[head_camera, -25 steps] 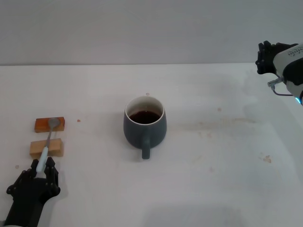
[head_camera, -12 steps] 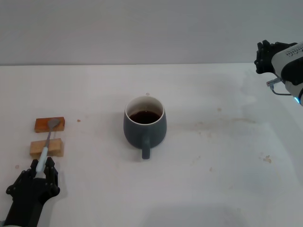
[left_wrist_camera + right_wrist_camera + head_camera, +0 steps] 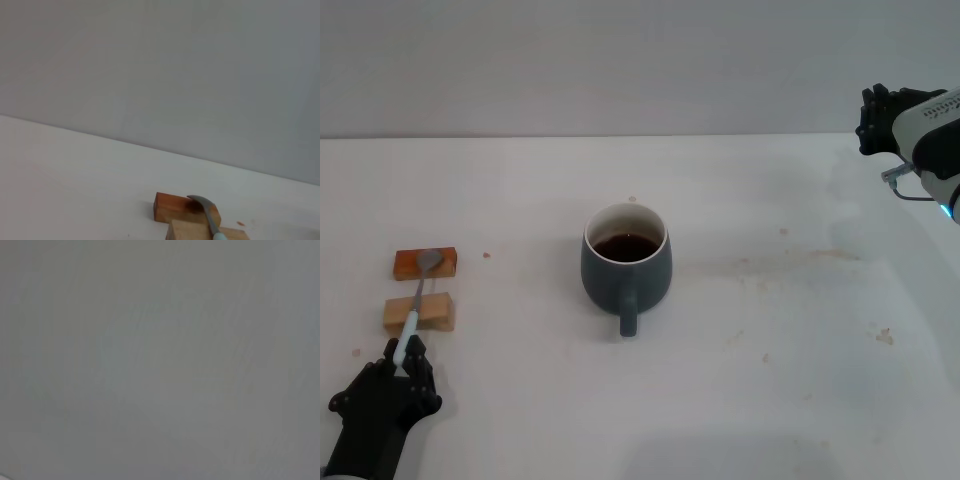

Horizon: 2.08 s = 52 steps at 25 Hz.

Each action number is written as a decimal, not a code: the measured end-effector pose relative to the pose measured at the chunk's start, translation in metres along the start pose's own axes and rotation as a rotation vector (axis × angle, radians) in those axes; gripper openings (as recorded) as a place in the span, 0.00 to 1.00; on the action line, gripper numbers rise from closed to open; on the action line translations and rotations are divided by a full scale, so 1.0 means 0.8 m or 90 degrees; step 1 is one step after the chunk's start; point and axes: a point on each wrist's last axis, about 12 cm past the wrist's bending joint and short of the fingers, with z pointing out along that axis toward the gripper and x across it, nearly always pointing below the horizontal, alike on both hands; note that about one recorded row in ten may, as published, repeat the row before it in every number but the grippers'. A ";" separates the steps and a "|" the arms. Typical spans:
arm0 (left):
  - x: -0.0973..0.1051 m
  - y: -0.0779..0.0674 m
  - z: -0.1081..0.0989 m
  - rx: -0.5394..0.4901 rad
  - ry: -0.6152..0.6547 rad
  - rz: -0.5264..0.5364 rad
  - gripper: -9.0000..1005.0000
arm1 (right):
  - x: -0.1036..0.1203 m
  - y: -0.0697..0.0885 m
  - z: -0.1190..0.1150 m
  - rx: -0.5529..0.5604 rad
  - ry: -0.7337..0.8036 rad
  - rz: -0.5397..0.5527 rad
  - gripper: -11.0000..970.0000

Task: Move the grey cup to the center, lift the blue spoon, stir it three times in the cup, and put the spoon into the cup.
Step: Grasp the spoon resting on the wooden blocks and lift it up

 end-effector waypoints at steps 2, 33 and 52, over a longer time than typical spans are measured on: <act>0.000 0.001 -0.001 -0.003 -0.001 -0.001 0.21 | 0.000 0.000 0.000 0.000 -0.001 0.000 0.08; -0.035 -0.004 0.009 0.036 -0.053 -0.020 0.15 | -0.002 -0.001 -0.001 0.001 -0.001 0.004 0.08; -0.034 -0.002 0.011 0.030 -0.054 -0.014 0.15 | -0.003 -0.002 -0.001 0.005 -0.002 0.008 0.08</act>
